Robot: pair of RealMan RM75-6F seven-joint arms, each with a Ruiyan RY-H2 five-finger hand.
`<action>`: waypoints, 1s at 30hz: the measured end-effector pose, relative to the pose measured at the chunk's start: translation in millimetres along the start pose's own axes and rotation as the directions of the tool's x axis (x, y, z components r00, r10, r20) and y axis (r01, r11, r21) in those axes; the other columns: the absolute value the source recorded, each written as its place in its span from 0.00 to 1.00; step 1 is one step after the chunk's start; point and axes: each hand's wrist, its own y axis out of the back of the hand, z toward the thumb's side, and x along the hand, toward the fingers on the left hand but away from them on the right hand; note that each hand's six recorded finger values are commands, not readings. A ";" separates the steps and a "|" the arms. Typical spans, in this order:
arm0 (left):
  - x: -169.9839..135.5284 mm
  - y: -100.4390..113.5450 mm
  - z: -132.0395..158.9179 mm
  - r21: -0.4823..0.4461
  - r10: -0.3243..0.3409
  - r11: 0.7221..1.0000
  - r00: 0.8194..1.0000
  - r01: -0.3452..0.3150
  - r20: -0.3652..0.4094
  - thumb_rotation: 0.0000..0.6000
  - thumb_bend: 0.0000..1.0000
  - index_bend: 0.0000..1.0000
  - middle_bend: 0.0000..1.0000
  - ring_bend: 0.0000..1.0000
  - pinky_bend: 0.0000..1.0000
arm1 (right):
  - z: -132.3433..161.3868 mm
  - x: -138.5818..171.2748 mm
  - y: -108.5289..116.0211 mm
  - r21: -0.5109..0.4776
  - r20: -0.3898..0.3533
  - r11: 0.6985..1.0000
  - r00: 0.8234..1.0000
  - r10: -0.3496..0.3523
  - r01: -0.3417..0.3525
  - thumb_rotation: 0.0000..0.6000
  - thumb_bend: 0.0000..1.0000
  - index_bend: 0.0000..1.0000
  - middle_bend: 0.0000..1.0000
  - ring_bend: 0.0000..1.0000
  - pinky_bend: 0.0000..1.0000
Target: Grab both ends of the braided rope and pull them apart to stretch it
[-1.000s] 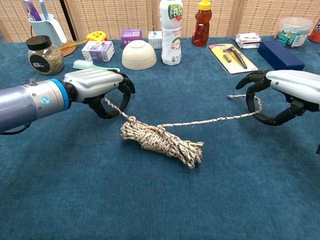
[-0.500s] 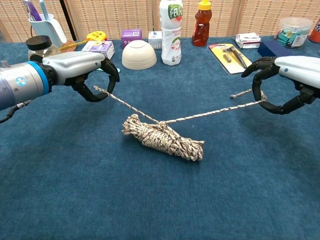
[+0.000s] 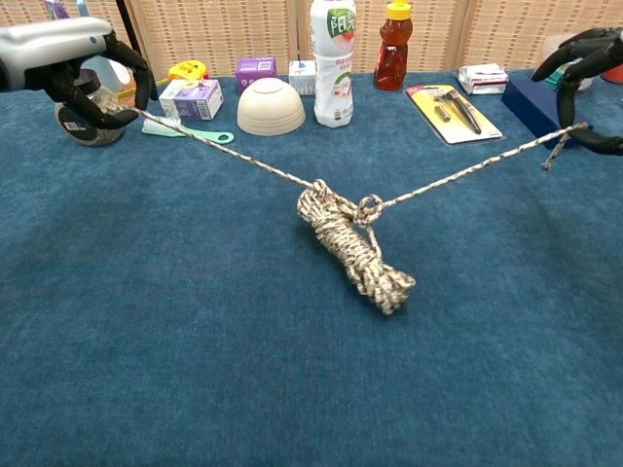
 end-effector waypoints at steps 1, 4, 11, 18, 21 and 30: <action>-1.5 3.1 -3.1 0.000 0.004 1.000 1.000 -0.004 -0.006 1.00 0.48 0.75 0.35 0.17 0.00 | -2.5 1.0 3.0 0.003 0.006 1.000 1.000 -0.006 0.006 1.00 0.51 0.64 0.19 0.01 0.00; -5.7 12.1 -13.1 0.000 0.013 1.000 1.000 -0.013 -0.026 1.00 0.48 0.75 0.35 0.17 0.00 | -10.6 4.3 11.8 0.016 0.026 1.000 0.999 -0.020 0.020 1.00 0.51 0.64 0.20 0.01 0.00; -14.9 31.7 -41.2 0.011 0.033 0.999 0.996 -0.033 -0.087 1.00 0.48 0.75 0.35 0.17 0.00 | -33.2 14.3 27.2 0.039 0.082 0.999 0.996 -0.039 0.036 1.00 0.51 0.64 0.20 0.01 0.00; -20.1 42.0 -55.0 0.009 0.047 0.999 0.992 -0.046 -0.118 1.00 0.48 0.75 0.35 0.17 0.00 | -45.5 21.1 35.5 0.043 0.115 0.998 0.992 -0.059 0.054 1.00 0.51 0.64 0.20 0.01 0.00; -23.3 46.0 -61.0 0.013 0.053 0.999 0.990 -0.051 -0.130 1.00 0.48 0.75 0.35 0.17 0.00 | -51.2 24.2 39.7 0.050 0.130 0.997 0.989 -0.068 0.062 1.00 0.51 0.64 0.20 0.01 0.00; -35.9 60.4 -78.6 0.025 0.077 0.997 0.983 -0.073 -0.165 1.00 0.48 0.75 0.35 0.17 0.00 | -66.7 35.2 53.6 0.069 0.168 0.994 0.981 -0.098 0.087 1.00 0.51 0.64 0.20 0.01 0.00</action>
